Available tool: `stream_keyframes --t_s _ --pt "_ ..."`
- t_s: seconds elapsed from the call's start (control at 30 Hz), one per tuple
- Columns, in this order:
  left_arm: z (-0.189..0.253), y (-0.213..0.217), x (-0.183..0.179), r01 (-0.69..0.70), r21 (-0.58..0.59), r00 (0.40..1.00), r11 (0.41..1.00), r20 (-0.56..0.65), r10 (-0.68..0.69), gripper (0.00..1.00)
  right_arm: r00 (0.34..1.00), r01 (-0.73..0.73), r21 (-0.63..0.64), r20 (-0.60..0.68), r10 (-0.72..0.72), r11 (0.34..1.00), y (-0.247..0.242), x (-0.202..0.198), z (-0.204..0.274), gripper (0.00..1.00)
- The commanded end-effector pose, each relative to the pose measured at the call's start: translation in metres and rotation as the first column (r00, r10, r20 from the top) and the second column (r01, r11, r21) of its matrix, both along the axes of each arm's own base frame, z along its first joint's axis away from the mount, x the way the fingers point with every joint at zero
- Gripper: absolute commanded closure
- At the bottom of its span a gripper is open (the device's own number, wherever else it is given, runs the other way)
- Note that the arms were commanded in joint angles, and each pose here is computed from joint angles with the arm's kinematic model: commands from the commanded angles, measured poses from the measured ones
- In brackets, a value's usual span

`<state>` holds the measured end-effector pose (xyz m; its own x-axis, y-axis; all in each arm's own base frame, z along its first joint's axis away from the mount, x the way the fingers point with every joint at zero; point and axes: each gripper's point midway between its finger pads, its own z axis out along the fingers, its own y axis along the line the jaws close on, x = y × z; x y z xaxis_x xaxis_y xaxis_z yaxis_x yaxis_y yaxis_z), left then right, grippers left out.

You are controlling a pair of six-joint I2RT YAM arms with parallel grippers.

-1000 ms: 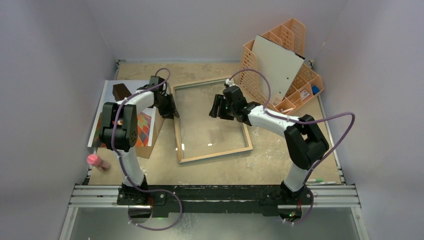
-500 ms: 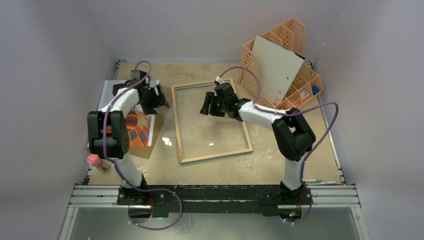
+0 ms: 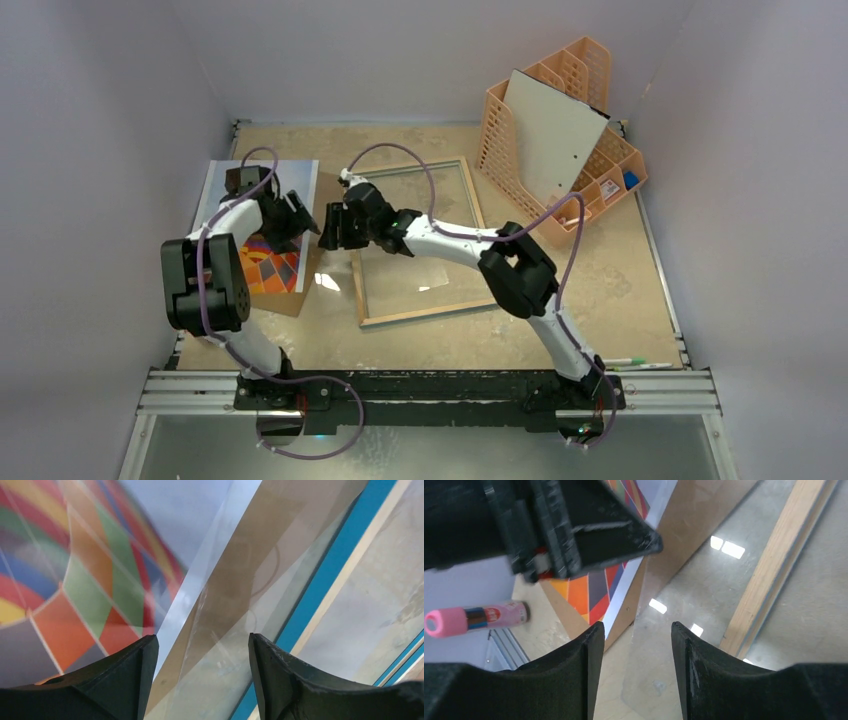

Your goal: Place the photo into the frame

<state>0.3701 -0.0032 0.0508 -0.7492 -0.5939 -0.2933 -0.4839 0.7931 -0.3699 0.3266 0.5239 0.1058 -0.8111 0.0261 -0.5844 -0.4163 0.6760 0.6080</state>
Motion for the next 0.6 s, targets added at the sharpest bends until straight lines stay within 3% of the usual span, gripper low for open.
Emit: stream_keyframes --t_s 0.0,0.13,0.33,0.47,0.57 --pt "0.021 -0.003 -0.015 -0.046 -0.014 0.996 0.999 0.074 0.046 0.33 0.999 0.024 -0.041 -0.042 -0.026 0.999 0.006 0.004 -0.018 0.46" --pt "0.022 -0.008 -0.038 -0.087 -0.039 0.993 0.995 0.081 0.09 0.33 0.998 0.032 -0.09 -0.058 -0.038 0.995 0.005 0.002 -0.038 0.47" --pt "0.012 -0.021 -0.062 -0.082 -0.094 0.994 0.992 0.059 0.088 0.49 0.99 0.12 -0.226 -0.048 -0.134 0.967 -0.014 0.013 -0.068 0.57" --pt "0.001 -0.027 -0.072 -0.084 -0.123 0.995 0.989 0.038 0.089 0.49 0.98 0.192 -0.322 0.007 -0.201 0.927 -0.035 0.023 -0.075 0.6" --pt "-0.002 -0.029 -0.074 -0.081 -0.137 0.996 0.987 0.035 0.086 0.48 0.976 0.215 -0.361 0.053 -0.21 0.908 -0.043 0.027 -0.072 0.55"
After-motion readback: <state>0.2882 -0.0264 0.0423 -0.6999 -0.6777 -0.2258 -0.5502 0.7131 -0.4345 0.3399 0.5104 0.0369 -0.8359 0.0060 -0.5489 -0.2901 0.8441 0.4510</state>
